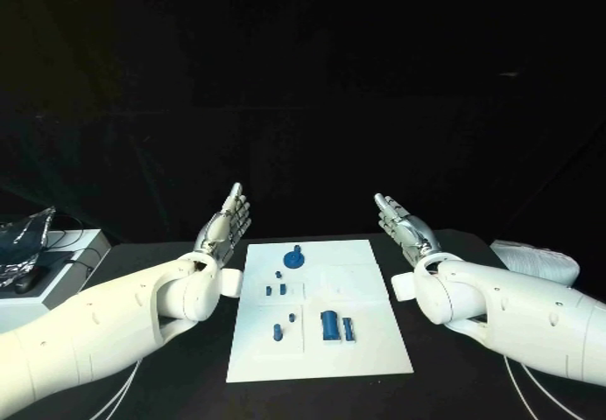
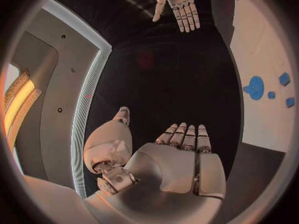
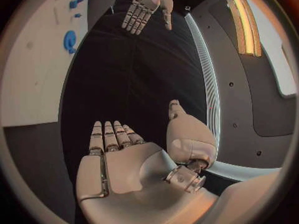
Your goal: Assemble the parts on the task board
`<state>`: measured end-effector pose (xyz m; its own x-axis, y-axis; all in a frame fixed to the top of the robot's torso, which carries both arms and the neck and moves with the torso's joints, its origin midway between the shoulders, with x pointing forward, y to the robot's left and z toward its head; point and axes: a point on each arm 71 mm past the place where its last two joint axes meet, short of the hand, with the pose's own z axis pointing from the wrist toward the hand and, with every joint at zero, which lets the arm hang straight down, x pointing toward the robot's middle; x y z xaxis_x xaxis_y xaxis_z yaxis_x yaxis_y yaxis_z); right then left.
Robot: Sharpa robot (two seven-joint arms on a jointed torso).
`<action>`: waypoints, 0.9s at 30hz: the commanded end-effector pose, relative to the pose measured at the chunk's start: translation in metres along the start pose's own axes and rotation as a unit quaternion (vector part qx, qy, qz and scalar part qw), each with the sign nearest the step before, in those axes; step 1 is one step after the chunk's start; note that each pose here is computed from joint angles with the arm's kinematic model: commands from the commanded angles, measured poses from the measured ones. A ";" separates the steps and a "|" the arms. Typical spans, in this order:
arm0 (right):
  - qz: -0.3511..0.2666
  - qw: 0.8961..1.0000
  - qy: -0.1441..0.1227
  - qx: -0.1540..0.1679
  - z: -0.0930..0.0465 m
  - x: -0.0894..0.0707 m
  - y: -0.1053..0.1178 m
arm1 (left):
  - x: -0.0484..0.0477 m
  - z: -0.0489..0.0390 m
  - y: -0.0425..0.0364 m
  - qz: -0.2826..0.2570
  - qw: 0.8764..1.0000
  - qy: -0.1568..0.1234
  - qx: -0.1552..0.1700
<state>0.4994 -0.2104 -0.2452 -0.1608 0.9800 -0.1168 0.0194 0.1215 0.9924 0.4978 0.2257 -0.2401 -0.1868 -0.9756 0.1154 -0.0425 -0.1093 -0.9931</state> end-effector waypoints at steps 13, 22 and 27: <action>0.065 0.995 -0.071 -0.015 -0.035 0.021 0.022 | 0.0408 -0.0292 -0.0106 0.051 0.995 -0.086 0.016; 0.065 0.995 -0.071 -0.015 -0.035 0.021 0.022 | 0.0410 -0.0294 -0.0107 0.052 0.995 -0.086 0.016; 0.065 0.995 -0.071 -0.015 -0.035 0.021 0.022 | 0.0410 -0.0294 -0.0107 0.052 0.995 -0.086 0.016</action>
<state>0.4620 -0.1925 -0.2260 -0.0216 0.9997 0.0107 0.0232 -0.0102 0.9997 0.4616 0.1927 -0.2273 -0.0282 -0.9995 0.0138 -0.0251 -0.0131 -0.9996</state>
